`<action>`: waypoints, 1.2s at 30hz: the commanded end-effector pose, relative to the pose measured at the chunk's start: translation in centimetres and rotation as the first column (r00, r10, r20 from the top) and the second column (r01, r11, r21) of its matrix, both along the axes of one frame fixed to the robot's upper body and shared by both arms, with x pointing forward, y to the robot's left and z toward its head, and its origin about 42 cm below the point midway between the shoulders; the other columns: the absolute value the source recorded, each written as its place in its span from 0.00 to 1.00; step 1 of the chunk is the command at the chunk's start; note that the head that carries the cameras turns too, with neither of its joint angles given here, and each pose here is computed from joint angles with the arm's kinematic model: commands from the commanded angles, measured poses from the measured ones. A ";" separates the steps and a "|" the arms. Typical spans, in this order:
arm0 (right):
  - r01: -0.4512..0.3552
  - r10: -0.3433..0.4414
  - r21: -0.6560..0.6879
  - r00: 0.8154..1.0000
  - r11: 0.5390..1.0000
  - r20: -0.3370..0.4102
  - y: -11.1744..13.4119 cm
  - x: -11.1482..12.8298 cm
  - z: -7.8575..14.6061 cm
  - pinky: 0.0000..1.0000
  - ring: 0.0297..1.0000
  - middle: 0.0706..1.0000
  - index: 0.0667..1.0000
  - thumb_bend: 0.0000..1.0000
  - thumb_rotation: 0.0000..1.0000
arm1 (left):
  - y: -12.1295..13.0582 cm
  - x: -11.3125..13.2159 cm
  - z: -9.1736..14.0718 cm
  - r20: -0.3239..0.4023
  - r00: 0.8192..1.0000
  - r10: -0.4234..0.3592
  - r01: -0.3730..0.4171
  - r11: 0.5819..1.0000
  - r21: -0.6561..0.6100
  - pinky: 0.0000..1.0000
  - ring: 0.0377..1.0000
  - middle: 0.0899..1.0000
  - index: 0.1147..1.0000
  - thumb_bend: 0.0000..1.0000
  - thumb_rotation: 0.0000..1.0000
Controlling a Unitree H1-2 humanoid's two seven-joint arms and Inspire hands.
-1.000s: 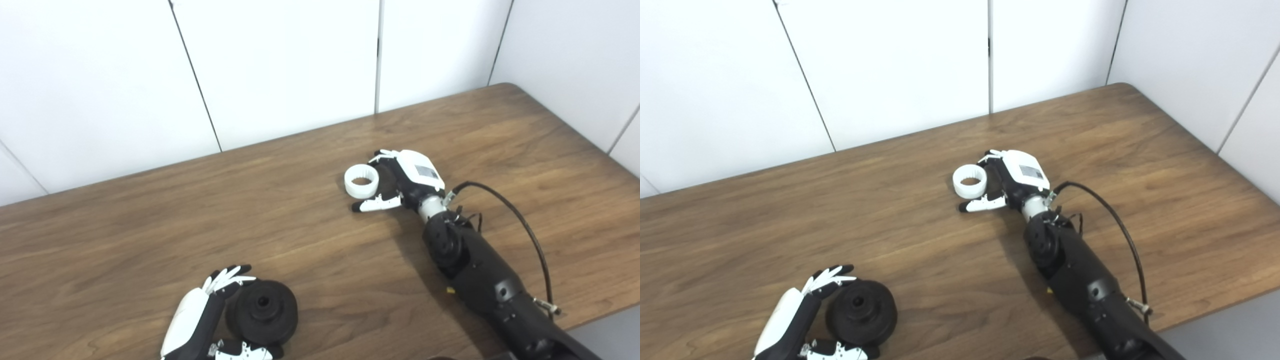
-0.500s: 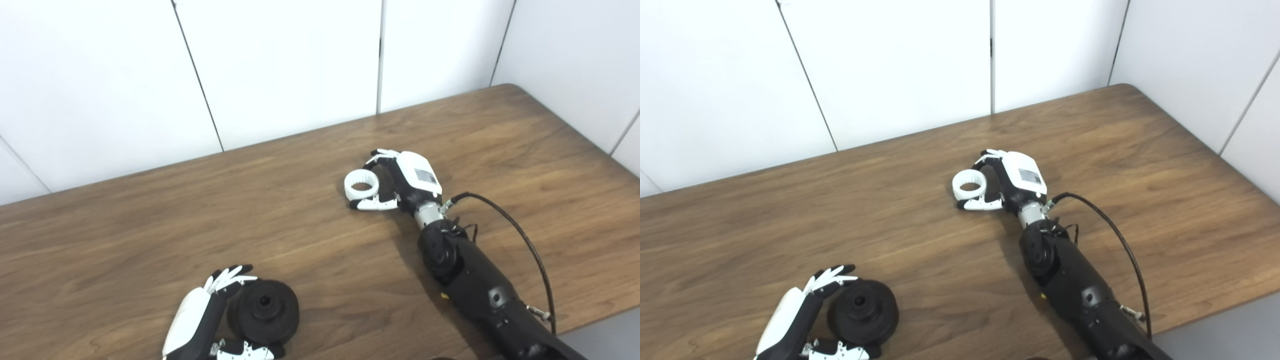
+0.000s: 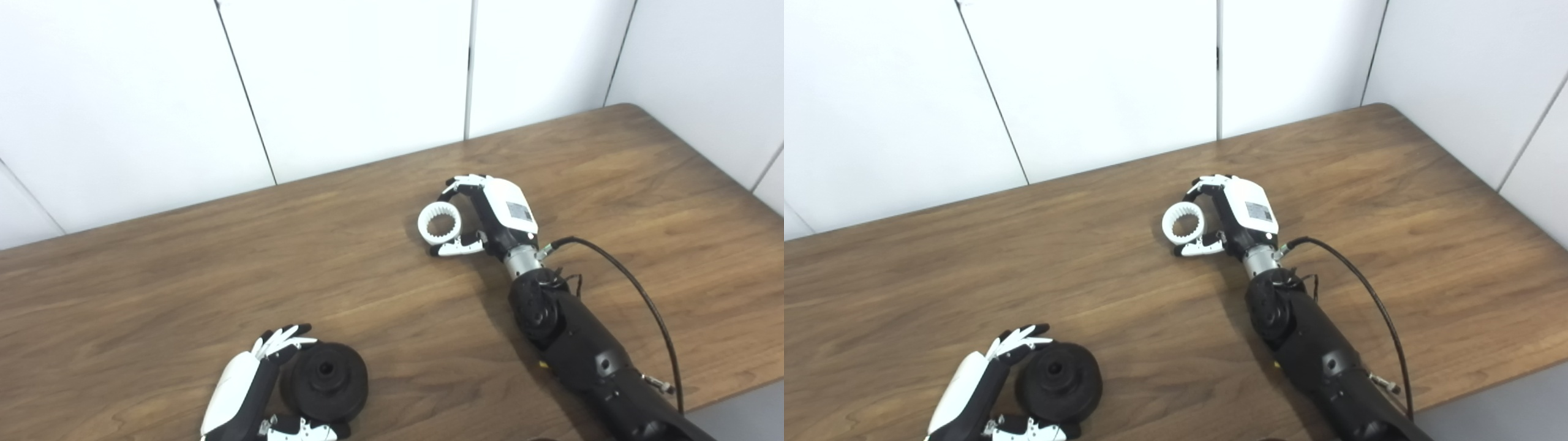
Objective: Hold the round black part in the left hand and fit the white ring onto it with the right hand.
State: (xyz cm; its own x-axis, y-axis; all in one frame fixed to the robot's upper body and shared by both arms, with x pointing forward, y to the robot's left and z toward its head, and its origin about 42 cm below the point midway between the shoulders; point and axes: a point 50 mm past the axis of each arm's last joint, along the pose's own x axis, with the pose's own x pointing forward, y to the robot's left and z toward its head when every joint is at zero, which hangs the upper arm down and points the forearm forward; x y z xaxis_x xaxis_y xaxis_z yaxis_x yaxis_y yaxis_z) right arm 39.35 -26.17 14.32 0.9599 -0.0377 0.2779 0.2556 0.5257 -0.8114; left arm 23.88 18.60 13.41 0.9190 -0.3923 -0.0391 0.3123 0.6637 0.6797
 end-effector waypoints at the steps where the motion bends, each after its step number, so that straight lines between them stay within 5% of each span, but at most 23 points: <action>1: 0.004 -0.003 -0.019 0.998 1.000 0.063 -0.4 0.1 0.9 0.90 0.84 0.77 0.45 0.51 0.14 | 0.2 0.3 0.8 0.033 0.999 -0.007 0.006 1.000 0.016 1.00 0.95 0.89 0.52 0.87 0.19; 18: -0.079 0.069 0.027 0.959 0.996 0.273 1.1 -2.7 6.6 0.87 0.84 0.76 0.45 0.51 0.15 | -0.6 0.3 0.8 0.029 1.000 -0.009 0.009 1.000 0.028 1.00 0.97 0.90 0.53 0.86 0.23; 26: -0.167 0.137 0.050 0.920 0.985 0.367 2.3 -4.3 9.4 0.76 0.83 0.75 0.45 0.51 0.15 | -1.4 0.4 0.7 0.022 1.000 0.003 -0.004 1.000 0.028 1.00 0.97 0.91 0.53 0.86 0.22; 36: -0.266 0.216 0.061 0.879 0.962 0.425 4.0 -6.7 12.0 0.77 0.84 0.74 0.45 0.51 0.15 | -2.3 0.7 0.6 0.029 0.999 0.015 -0.015 1.000 0.022 1.00 0.96 0.90 0.52 0.88 0.23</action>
State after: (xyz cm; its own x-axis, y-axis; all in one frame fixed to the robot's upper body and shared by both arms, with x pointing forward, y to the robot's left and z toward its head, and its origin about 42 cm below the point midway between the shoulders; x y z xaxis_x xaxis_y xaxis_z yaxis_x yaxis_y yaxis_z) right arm 32.96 -22.63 24.36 0.7970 0.1056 0.5947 0.3851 0.6697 -0.6350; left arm 24.02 16.76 13.43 0.9282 -0.3693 -0.0450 0.2945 0.6557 0.6952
